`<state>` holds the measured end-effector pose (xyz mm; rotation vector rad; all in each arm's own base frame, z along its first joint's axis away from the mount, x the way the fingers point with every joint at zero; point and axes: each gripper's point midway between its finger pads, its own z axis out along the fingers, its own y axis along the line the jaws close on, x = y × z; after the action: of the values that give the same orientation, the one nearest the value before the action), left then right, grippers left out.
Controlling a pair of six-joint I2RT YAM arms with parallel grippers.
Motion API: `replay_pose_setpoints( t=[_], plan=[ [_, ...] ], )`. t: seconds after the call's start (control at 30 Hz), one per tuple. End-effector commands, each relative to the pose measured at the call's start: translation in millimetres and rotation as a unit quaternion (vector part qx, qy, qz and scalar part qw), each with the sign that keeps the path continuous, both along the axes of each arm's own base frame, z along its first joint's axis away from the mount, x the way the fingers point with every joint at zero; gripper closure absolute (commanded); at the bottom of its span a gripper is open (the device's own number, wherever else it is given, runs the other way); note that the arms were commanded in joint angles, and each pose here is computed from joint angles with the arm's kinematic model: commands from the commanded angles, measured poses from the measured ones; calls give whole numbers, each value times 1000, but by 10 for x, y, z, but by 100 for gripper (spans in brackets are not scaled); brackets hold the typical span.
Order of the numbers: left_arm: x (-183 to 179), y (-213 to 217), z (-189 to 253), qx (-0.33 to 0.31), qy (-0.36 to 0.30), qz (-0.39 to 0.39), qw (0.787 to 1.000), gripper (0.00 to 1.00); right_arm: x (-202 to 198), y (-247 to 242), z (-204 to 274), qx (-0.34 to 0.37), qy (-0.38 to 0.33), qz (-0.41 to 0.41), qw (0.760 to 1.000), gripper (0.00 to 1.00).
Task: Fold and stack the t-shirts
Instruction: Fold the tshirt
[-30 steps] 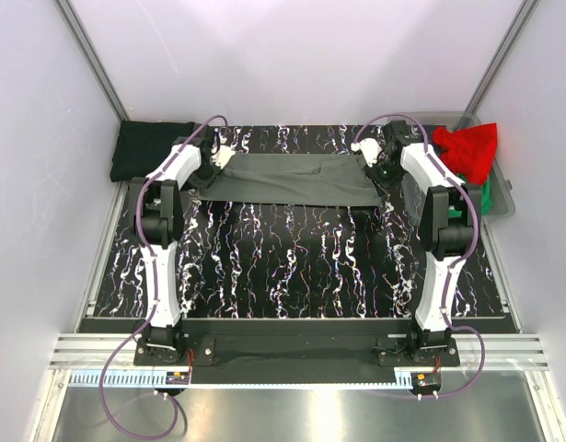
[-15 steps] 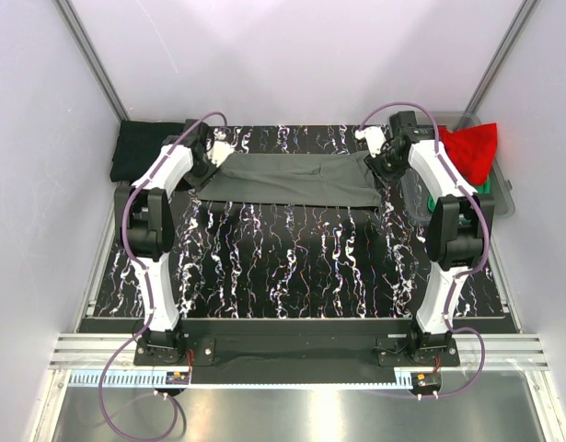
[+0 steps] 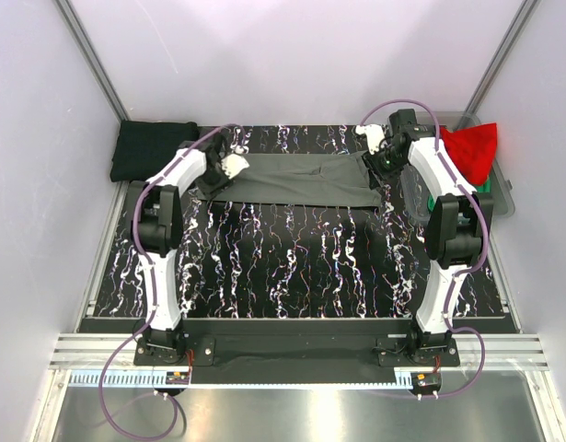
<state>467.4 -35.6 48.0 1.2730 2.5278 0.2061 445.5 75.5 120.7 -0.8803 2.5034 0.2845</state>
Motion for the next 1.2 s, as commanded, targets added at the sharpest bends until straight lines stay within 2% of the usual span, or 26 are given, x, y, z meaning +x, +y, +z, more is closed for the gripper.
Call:
replay_pose_setpoints(
  t=[0.0,0.23,0.43,0.53,0.57,0.63,0.67,0.87,0.97,1.17],
  plan=[
    [36,-200,-28,-5,4,-38,999,50,42,92,128,20,-9,1,1000,64],
    [90,-32,-212,50,17,-40,998,50,27,127,128,24,-6,2,1000,63],
    [30,39,-309,71,35,-59,995,52,-1,160,92,28,1,4,1000,63],
    [-31,59,-341,77,47,-64,994,66,4,199,80,31,4,5,999,63],
    [-57,39,-347,73,53,-68,994,83,17,208,79,32,2,5,999,63],
    [-157,0,-327,69,67,-76,992,97,41,231,55,32,5,5,999,63],
    [-186,-20,-303,68,70,-79,992,100,55,232,50,32,5,3,999,64],
    [-724,-280,-8,60,122,-129,982,100,160,312,-17,34,9,0,999,64],
    [-1230,-404,181,60,184,-159,968,100,218,349,-63,35,11,-1,999,64],
    [-1969,-622,400,31,270,-176,946,100,314,487,-281,27,24,2,999,65]
  ],
)
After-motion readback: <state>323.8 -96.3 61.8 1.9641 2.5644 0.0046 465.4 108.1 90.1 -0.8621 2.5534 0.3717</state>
